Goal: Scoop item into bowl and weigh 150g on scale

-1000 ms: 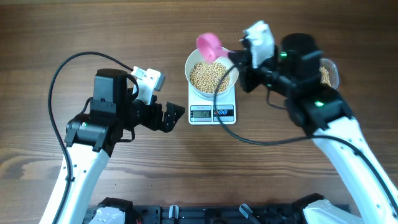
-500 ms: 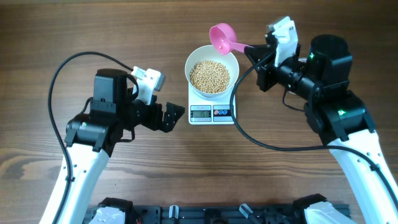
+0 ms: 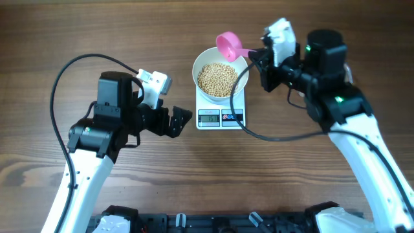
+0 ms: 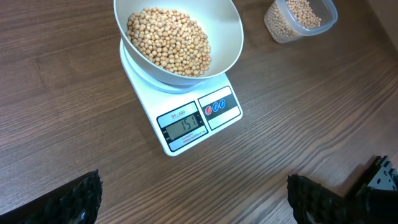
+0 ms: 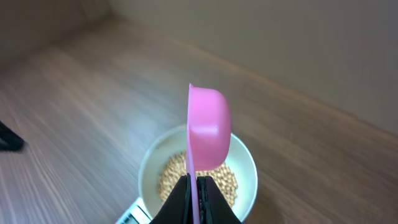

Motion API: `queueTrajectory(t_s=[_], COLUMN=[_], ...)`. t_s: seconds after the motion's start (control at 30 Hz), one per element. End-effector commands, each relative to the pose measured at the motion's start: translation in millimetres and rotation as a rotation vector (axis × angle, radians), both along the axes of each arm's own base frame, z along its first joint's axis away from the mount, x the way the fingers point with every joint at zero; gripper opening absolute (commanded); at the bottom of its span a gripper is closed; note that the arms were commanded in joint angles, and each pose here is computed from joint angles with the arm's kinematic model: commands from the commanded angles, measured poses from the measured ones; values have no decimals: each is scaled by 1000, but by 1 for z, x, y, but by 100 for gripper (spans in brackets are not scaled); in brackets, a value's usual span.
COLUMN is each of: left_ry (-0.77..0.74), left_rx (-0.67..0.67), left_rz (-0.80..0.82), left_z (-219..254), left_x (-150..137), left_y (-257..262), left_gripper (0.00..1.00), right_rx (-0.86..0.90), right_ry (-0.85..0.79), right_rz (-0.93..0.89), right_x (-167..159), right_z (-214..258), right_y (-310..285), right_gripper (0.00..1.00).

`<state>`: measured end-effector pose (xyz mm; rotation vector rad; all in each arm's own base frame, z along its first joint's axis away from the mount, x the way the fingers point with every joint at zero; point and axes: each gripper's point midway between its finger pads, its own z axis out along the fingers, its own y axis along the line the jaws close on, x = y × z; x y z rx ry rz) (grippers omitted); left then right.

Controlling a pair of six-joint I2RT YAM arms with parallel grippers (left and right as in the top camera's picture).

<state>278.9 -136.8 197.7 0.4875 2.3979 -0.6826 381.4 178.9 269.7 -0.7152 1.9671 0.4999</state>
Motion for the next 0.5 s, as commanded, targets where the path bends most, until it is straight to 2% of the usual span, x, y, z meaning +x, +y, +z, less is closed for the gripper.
queueTrajectory(t_s=[0.0,0.23,0.47], left_ry=[8,8,8], left_rx=[-14,-14,-14], left_rz=[3,3,3], left_z=[0,0,0], left_x=[1,1,1], left_y=[0,0,0], left_gripper=[100,100,100], right_rx=[-69,-5,4], right_ry=[-46,8,17], right_rz=[66,25,13], right_x=[11,28,31], right_z=[-14,-28,-30], right_y=[6,11,11], right_gripper=[4,4,4])
